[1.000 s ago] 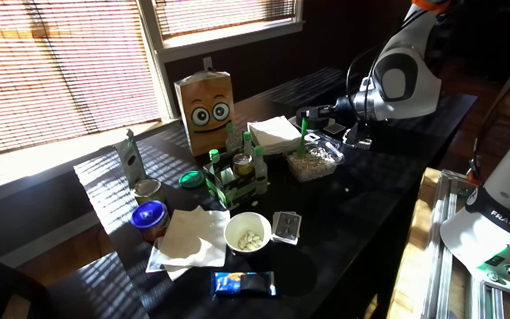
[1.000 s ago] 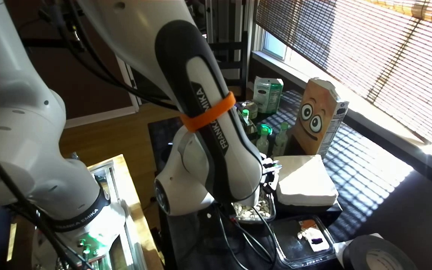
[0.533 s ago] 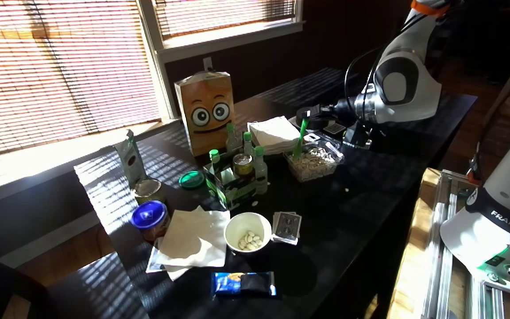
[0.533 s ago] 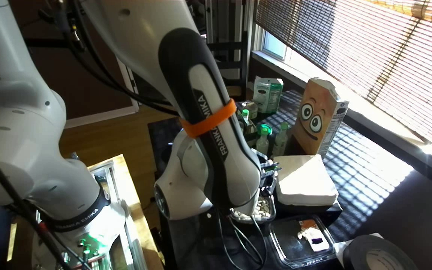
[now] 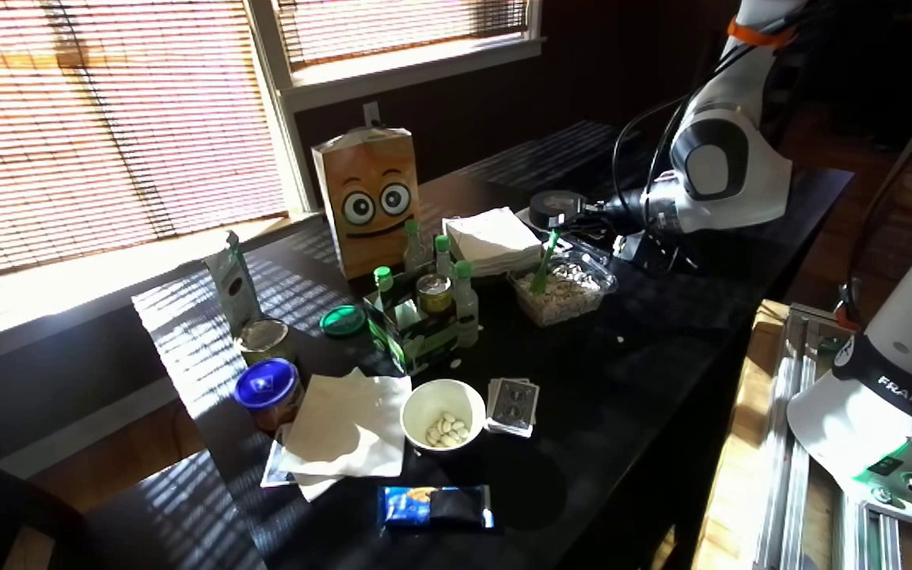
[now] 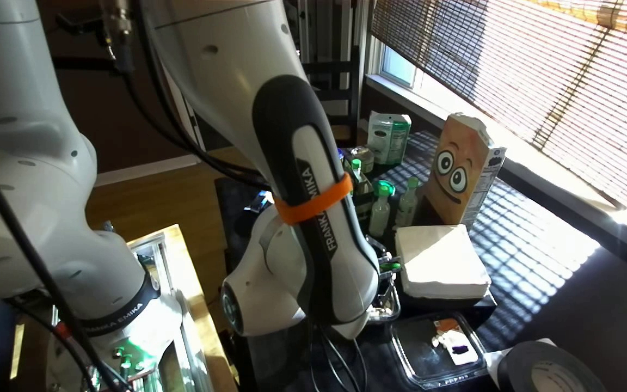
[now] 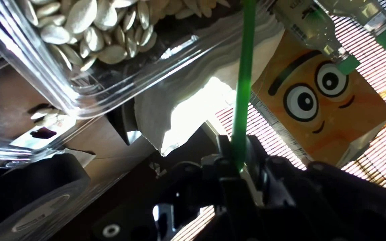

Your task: Use the spoon to transfer some contents from the right bowl to the left bowl

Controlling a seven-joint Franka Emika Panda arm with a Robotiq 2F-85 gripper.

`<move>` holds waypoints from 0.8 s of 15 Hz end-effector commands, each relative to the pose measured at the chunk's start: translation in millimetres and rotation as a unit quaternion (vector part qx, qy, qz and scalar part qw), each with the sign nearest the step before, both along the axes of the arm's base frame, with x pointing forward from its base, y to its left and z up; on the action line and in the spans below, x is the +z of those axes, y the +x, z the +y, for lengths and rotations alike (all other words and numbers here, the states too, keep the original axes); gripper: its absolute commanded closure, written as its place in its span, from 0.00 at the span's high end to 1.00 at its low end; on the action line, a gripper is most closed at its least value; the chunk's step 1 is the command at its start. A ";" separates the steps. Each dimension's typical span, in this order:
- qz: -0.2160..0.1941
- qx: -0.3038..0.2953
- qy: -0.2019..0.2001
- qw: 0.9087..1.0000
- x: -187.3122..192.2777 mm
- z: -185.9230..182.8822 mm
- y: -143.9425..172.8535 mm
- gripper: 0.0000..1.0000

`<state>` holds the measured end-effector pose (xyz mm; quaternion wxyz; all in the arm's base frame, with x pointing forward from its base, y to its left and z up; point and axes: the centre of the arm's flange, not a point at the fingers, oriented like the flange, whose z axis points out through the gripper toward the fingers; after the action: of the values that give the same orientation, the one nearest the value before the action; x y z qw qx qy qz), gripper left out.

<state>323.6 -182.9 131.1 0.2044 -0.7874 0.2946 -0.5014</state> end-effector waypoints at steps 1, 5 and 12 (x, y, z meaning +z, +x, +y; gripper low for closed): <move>0.018 -0.009 0.011 1.000 -6.3 -7.6 -2.0 0.50; 0.050 -0.054 -0.025 0.997 15.8 -8.4 -24.7 0.77; 0.090 0.007 -0.084 0.992 57.3 8.7 -43.3 1.00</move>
<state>274.9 -211.2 160.7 0.0932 -0.8294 0.3288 -0.4419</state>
